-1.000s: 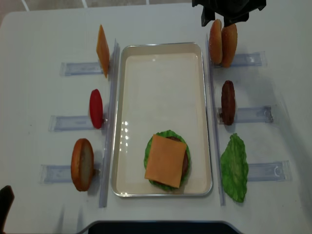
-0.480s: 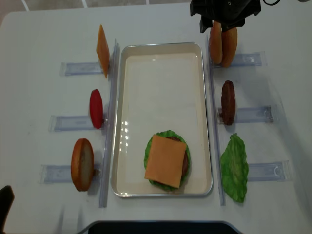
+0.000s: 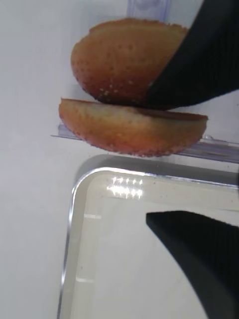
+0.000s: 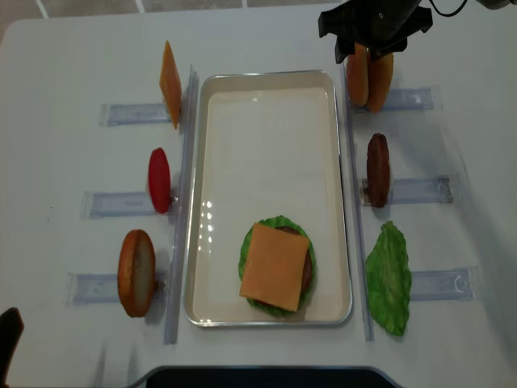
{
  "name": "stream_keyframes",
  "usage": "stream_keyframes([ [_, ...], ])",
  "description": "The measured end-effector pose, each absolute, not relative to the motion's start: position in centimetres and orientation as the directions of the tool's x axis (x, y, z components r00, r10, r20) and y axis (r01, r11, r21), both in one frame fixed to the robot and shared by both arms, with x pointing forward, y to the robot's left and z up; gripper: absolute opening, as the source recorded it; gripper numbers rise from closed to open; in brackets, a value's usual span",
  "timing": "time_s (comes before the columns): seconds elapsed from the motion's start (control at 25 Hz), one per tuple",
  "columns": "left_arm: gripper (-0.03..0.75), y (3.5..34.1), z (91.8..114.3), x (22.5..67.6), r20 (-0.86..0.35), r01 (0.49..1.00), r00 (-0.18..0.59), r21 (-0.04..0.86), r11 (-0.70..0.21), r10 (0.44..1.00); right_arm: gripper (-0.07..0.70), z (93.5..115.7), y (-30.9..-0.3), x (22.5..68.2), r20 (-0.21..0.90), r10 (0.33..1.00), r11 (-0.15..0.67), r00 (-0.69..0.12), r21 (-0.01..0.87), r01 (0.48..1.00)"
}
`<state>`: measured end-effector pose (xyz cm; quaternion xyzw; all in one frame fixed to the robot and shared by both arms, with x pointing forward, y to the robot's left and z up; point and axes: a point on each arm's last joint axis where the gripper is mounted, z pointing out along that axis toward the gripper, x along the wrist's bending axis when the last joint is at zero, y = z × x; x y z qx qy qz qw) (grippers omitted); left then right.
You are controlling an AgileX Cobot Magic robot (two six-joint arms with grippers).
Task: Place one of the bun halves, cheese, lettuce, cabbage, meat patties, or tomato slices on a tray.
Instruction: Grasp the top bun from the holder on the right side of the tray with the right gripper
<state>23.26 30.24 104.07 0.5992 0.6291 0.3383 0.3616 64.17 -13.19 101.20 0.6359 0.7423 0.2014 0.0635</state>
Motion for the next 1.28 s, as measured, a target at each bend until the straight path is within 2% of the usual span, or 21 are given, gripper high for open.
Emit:
stream_keyframes([
  [0.44, 0.391, 30.2, 104.1, 23.3, -0.05, 0.509, -0.02, 0.859, 0.053, 0.999, 0.447, 99.4, -13.0, 64.7, 0.155, 0.971, 0.116, -0.182, 0.361, 0.925],
  [0.64, 0.391, 30.2, 104.1, 23.3, -0.05, 0.509, -0.02, 0.859, 0.053, 0.999, 0.376, 99.4, -13.1, 64.8, 0.138, 0.972, 0.127, -0.189, 0.366, 0.922],
  [0.96, 0.391, 30.2, 104.1, 23.3, -0.05, 0.509, -0.02, 0.859, 0.053, 0.999, 0.212, 99.4, -13.4, 64.9, 0.125, 0.974, 0.13, -0.188, 0.37, 0.92],
  [1.28, 0.391, 30.2, 104.1, 23.3, -0.05, 0.509, -0.02, 0.859, 0.053, 0.999, 0.208, 99.4, -13.4, 64.9, 0.127, 0.974, 0.128, -0.186, 0.369, 0.921],
])
